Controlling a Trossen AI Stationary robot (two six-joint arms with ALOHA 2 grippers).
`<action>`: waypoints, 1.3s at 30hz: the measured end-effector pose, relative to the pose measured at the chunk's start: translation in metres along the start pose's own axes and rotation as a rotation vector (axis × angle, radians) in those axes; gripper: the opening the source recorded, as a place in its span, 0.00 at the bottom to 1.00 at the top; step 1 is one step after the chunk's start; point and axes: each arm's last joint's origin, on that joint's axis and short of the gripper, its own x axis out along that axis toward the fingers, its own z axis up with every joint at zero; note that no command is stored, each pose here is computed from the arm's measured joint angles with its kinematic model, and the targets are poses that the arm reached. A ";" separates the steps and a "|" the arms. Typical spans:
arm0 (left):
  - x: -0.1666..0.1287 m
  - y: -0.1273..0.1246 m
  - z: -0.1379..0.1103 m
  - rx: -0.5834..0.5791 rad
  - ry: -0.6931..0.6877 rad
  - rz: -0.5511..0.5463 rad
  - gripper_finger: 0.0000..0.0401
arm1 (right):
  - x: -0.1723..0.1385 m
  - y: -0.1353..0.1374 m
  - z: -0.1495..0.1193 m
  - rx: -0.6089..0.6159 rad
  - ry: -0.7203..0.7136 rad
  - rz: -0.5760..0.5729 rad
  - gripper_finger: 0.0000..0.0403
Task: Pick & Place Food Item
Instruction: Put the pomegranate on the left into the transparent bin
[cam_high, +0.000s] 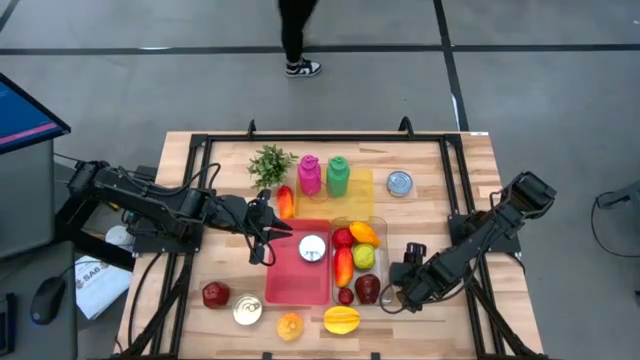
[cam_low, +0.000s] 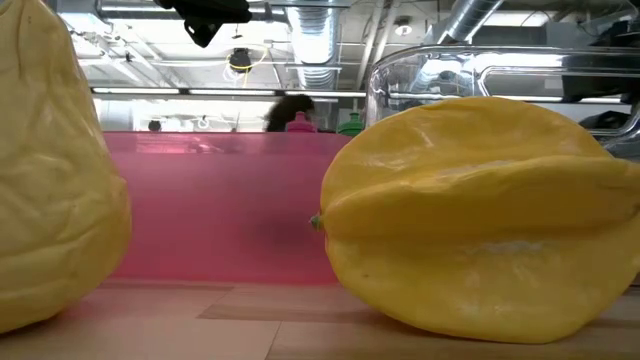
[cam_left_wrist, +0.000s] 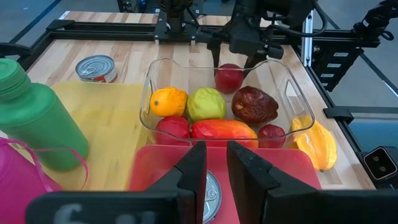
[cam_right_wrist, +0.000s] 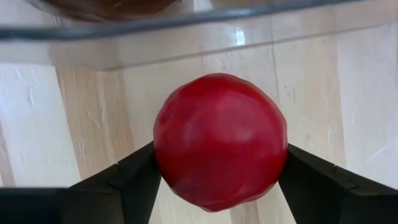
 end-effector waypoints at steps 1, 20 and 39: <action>0.000 0.000 0.000 0.000 0.000 0.000 0.13 | 0.000 0.000 -0.001 -0.002 0.002 -0.001 0.69; 0.000 0.000 0.000 0.000 0.000 0.000 0.13 | -0.006 -0.002 -0.006 -0.015 0.019 -0.019 0.69; 0.000 0.000 0.000 0.000 0.000 0.000 0.13 | -0.038 -0.026 -0.014 0.055 0.012 -0.055 0.68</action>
